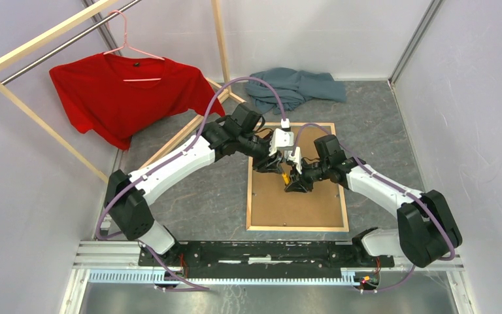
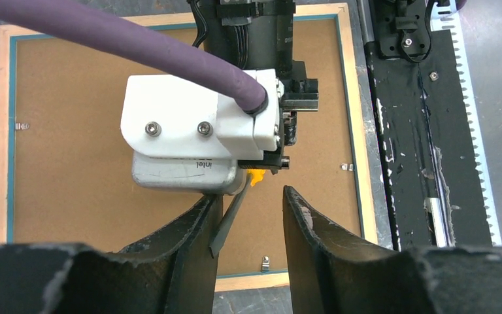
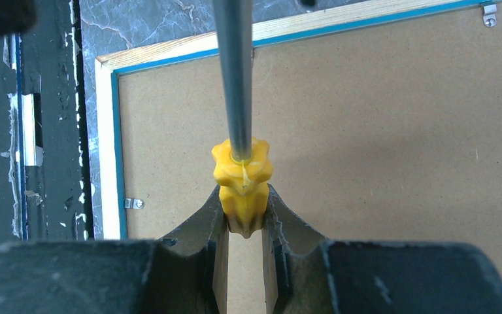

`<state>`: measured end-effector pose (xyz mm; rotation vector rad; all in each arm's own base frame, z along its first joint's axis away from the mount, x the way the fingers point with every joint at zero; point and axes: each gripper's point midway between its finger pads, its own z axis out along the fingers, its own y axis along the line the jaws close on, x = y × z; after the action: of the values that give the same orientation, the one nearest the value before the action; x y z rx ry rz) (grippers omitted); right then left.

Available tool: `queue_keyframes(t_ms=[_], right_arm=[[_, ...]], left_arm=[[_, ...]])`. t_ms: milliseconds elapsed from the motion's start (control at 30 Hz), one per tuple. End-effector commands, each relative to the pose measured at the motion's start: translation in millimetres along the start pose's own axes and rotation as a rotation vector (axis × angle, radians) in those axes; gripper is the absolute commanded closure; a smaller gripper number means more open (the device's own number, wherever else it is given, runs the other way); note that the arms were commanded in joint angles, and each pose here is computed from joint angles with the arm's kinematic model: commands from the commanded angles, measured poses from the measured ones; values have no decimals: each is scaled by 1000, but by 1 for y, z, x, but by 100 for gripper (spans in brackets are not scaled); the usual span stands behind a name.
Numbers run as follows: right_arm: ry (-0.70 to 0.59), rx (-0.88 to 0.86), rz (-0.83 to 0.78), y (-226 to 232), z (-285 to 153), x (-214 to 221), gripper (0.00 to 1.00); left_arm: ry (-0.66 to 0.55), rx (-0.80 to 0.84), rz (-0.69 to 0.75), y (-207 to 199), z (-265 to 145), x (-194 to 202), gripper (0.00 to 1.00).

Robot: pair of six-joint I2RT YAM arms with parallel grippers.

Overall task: Take the photo out of the frame
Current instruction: Adjust the screwdriver.

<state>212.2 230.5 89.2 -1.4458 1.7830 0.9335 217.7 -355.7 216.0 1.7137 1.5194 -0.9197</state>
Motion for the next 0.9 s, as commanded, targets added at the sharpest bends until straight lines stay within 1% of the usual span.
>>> queue_keyframes(t_ms=[0,67,233,333,533,567,600,633,667,700,733,767,800,867], right_arm=[[-35,12,-60,-6,-3,-20,100],[-36,12,-61,-7,-3,-20,100],[-37,11,-64,-6,-3,-21,100],[-38,14,-68,-7,-4,-21,100],[-41,20,-75,-7,-4,-23,100],[-41,20,-75,-8,-4,-23,100],[-42,19,-75,-8,-4,-24,100],[-43,19,-75,-8,-4,-24,100],[-43,20,-76,-8,-4,-24,100],[-44,23,-76,-9,-5,-24,100],[-46,26,-78,-10,-5,-25,91],[-48,28,-80,-10,-5,-26,78],[-50,30,-79,-11,-6,-26,68],[-58,35,-77,-14,-9,-29,53]], left_arm=[[4,-7,63,4,0,-5,55],[9,-9,66,4,0,-4,56],[18,-9,62,3,1,0,63],[21,-6,59,2,2,2,70],[46,18,44,-2,4,10,73],[49,22,42,-3,4,11,75],[53,24,38,-3,5,12,80],[53,28,36,-3,5,13,90],[56,31,32,-4,6,14,97],[58,31,29,-4,6,15,98],[59,30,26,-4,5,15,98],[58,28,25,-4,5,14,98],[57,28,26,-4,5,14,98],[52,28,18,-5,3,12,98]])
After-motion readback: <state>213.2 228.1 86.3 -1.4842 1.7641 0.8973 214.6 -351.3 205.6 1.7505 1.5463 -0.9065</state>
